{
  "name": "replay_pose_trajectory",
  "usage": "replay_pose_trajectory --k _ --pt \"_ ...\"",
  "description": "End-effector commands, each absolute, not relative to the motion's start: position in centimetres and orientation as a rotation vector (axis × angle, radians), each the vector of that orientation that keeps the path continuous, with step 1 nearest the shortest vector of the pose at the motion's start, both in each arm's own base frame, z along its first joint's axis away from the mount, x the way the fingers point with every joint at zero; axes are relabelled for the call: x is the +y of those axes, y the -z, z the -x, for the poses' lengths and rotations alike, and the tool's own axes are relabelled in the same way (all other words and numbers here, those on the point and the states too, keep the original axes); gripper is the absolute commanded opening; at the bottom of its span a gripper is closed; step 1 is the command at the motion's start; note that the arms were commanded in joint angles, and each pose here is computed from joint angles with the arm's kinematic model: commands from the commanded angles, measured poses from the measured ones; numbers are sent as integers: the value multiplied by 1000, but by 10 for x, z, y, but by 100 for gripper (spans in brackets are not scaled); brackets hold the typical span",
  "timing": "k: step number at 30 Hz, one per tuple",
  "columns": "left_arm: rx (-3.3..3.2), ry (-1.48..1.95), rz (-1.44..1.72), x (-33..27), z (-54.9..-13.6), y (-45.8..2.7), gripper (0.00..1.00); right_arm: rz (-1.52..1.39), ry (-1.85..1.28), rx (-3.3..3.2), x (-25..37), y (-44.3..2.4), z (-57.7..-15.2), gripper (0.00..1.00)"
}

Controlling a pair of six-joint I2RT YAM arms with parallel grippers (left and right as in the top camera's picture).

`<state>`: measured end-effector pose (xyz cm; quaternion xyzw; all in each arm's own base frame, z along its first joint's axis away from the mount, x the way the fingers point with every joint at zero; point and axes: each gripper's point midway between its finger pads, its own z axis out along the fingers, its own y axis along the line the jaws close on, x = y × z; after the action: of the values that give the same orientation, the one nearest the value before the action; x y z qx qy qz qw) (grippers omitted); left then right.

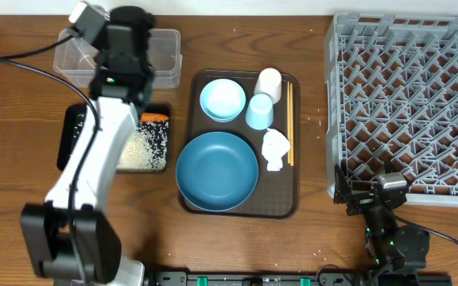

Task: Sort waste into correct bins and load items into the dishwasher rack
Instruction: 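Lift the foil wrapper and carry it to the clear plastic box, then release the wrapper into the clear box and withdraw the left gripper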

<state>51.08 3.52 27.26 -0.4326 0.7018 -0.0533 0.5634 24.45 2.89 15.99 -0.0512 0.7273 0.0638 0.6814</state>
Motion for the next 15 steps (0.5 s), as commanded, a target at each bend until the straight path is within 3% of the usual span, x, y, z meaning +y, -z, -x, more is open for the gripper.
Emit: replay_pose_trajectory --k 1,7,13,15 --pt "1717 289 1006 32 -540 -243 6 115 -128 1636 26 -159 -245 99" --pt "1701 331 1010 48 -569 -209 6 115 -128 1636 26 -158 -245 99" --pt "1735 349 1002 43 -571 -199 8 115 -128 1636 26 -158 -245 99" --pt "1766 427 962 29 -572 -203 25 115 -128 1636 26 -158 -245 99"
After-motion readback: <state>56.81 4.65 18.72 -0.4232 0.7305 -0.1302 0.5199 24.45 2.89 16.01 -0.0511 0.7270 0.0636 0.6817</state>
